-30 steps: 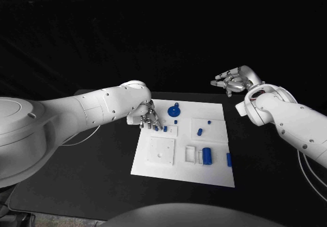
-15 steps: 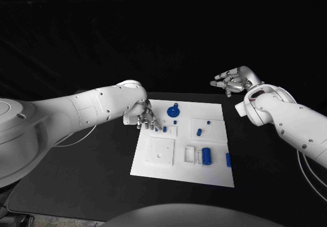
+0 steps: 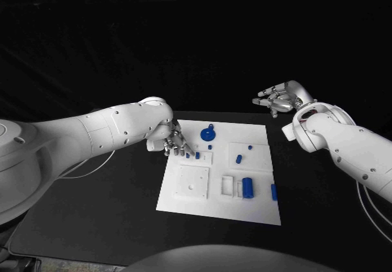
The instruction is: Assemble the parts on the task board
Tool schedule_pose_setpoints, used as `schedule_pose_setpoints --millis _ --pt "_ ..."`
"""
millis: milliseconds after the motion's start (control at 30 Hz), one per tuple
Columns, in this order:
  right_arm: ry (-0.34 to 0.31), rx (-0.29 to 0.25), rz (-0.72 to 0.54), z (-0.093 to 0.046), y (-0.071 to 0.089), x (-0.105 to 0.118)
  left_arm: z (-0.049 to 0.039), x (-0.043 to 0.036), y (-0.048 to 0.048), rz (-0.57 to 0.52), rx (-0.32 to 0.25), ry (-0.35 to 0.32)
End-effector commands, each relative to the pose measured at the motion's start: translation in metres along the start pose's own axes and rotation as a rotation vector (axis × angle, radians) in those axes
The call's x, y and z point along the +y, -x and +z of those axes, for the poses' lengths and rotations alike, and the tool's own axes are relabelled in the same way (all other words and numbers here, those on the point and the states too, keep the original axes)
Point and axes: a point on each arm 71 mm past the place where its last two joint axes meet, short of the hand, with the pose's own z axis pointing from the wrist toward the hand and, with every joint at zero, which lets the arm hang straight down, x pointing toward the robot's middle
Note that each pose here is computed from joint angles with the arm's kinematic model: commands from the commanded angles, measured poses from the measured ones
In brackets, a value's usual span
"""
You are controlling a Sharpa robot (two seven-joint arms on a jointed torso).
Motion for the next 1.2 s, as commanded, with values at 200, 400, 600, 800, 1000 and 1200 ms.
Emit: schedule_pose_setpoints --millis 200,400,600,800,1000,1200 --pt "0.002 0.003 0.001 -0.002 0.001 -0.004 -0.0103 0.0066 0.0106 -0.094 -0.133 -0.143" --pt "-0.001 -0.015 0.008 -0.003 0.005 -0.007 -0.034 -0.0185 0.024 -0.113 -0.428 -0.484" --pt "0.0 -0.018 0.03 -0.003 0.004 -0.007 -0.0475 -0.0378 0.0261 -0.026 -0.616 -0.693" --pt "0.002 -0.019 0.041 -0.003 0.003 -0.006 -0.0477 -0.0524 0.0169 0.103 -0.661 -0.769" --pt "0.008 -0.016 0.049 -0.002 0.0 -0.003 -0.0338 -0.063 0.0023 0.254 -0.63 -0.783" --pt "0.013 -0.012 0.053 -0.002 -0.002 -0.001 -0.0212 -0.0661 -0.0078 0.368 -0.568 -0.757"
